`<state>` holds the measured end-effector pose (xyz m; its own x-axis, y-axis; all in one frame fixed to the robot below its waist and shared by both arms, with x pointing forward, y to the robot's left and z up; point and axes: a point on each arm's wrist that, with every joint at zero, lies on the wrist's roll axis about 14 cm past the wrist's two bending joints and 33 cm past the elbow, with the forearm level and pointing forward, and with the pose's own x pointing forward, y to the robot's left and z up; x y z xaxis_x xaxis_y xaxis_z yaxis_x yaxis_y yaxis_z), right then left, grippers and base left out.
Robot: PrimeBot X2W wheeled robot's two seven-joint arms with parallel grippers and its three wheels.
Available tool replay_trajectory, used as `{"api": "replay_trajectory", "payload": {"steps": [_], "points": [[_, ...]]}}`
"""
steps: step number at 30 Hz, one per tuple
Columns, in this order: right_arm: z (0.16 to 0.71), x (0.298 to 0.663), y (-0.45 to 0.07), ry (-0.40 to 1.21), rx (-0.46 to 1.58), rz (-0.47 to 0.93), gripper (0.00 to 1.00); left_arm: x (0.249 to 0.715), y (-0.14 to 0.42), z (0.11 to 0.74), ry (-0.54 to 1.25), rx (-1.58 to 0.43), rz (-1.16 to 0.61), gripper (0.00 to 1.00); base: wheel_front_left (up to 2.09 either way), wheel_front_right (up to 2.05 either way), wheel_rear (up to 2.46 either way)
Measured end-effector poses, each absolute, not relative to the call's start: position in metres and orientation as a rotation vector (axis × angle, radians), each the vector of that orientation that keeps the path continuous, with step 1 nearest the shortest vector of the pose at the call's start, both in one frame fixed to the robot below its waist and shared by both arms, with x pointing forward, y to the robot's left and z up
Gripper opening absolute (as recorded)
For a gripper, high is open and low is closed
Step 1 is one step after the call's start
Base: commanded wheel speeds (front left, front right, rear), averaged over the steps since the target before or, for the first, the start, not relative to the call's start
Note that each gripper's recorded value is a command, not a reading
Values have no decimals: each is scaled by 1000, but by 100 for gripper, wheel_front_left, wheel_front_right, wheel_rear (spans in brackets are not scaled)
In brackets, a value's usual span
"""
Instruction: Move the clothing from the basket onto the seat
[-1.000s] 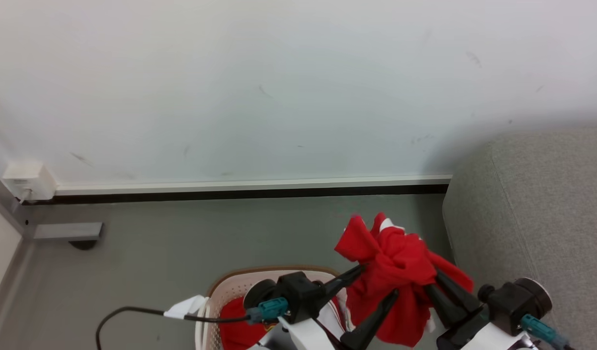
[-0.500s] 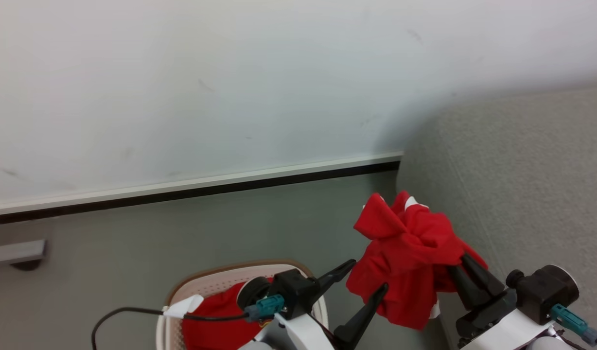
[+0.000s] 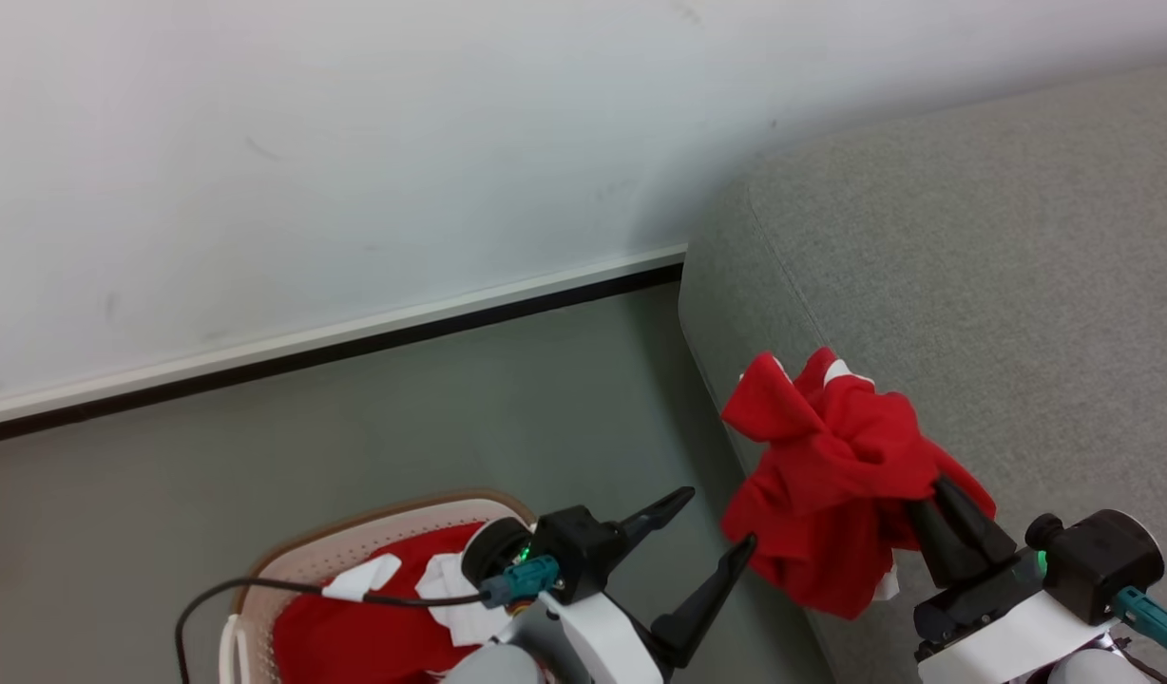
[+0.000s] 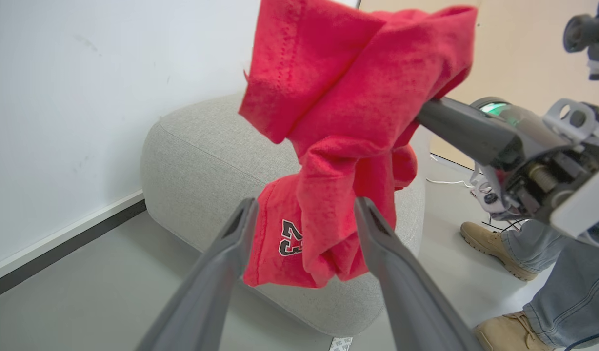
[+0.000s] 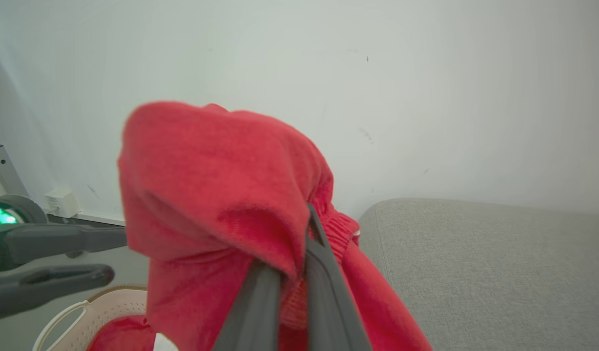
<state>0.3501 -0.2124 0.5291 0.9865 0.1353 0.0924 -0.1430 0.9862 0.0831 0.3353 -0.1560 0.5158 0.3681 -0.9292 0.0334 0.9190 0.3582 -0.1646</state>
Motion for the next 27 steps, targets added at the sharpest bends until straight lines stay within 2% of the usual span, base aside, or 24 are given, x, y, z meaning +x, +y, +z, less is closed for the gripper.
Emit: {"api": "replay_trajectory", "payload": {"steps": [5,11,19,20,22,23,27], "points": [[527,358,-226,-80,92,95,0,346,-161,514,66,-172,-1202,100,0,0,0],[537,391,-270,-111,61,-23,0,379,-164,516,37,-191,-1184,100,0,0,0],[553,461,-350,-147,-94,-191,0,443,-164,506,-19,-205,-1153,100,0,0,0],[556,478,-374,-153,-134,-243,0,456,-160,498,-19,-231,-1133,100,0,0,0],[556,486,-385,-152,-149,-267,0,461,-158,493,-17,-245,-1122,100,0,0,0],[558,503,-403,-156,-166,-304,0,467,-151,484,-8,-262,-1096,100,0,0,0],[566,542,-420,-182,-175,-336,0,478,-130,463,27,-271,-1029,100,0,0,0]]}}
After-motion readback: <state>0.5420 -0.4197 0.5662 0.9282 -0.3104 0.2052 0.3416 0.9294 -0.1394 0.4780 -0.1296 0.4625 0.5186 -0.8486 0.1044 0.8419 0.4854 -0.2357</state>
